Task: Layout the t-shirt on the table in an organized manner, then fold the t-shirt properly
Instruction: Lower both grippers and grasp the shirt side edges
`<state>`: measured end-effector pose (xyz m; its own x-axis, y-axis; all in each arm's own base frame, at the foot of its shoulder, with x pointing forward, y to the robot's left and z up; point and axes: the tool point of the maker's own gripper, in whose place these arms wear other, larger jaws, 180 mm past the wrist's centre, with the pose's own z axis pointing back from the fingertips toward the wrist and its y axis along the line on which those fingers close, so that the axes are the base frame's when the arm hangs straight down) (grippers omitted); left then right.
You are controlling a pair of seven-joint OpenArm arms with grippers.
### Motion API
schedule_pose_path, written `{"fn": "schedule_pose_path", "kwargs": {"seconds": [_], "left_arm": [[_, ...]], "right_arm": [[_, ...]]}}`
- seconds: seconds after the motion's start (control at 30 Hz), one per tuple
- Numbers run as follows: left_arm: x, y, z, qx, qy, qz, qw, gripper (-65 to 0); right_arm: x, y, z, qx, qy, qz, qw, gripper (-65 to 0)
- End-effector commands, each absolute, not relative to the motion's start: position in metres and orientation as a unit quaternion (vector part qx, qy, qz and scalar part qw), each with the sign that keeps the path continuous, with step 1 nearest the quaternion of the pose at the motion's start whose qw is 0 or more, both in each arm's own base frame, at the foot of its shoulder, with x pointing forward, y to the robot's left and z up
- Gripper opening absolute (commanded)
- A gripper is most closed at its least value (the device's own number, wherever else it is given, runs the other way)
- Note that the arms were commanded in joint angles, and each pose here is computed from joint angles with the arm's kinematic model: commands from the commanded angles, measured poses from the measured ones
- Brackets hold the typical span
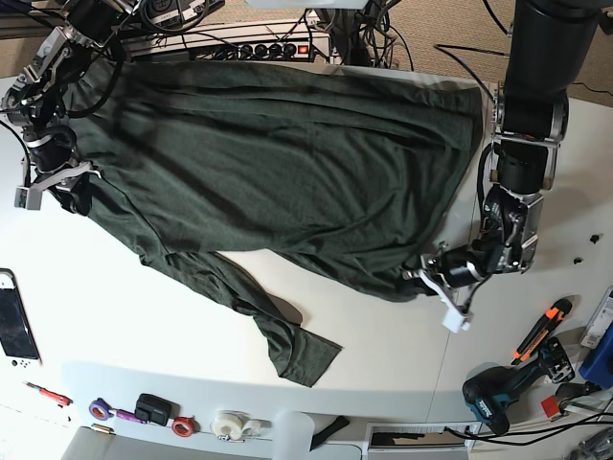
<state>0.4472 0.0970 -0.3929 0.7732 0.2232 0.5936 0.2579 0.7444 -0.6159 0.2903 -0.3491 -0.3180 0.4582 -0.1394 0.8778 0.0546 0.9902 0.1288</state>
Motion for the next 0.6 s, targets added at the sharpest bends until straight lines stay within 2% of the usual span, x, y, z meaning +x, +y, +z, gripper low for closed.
{"fn": "schedule_pose_path", "kwargs": {"seconds": [0.0, 0.23, 0.27, 0.37, 0.57], "left_arm": [[0.466, 0.104, -0.368, -0.364, -0.372, -0.004, 0.854, -65.0], [0.452, 0.108, -0.383, -0.368, -0.360, 0.007, 0.857, -65.0], [0.450, 0.108, -0.386, -0.368, -0.358, 0.008, 0.858, -65.0], [0.445, 0.107, -0.391, -0.369, -0.353, 0.010, 0.860, -65.0], [0.442, 0.107, -0.394, -0.368, -0.350, 0.011, 0.861, -65.0]], "right_arm": [[0.299, -0.355, -0.297, 0.034, -0.549, -0.051, 0.834, -49.5], [0.314, -0.360, -0.284, 0.015, -0.560, -0.043, 0.827, -49.2], [0.318, -0.361, -0.281, 0.008, -0.561, -0.041, 0.827, -46.2], [0.330, -0.365, -0.269, -0.007, -0.572, -0.036, 0.819, -29.9], [0.353, -0.374, -0.277, 0.010, -0.565, -0.064, 0.823, -28.7]]}}
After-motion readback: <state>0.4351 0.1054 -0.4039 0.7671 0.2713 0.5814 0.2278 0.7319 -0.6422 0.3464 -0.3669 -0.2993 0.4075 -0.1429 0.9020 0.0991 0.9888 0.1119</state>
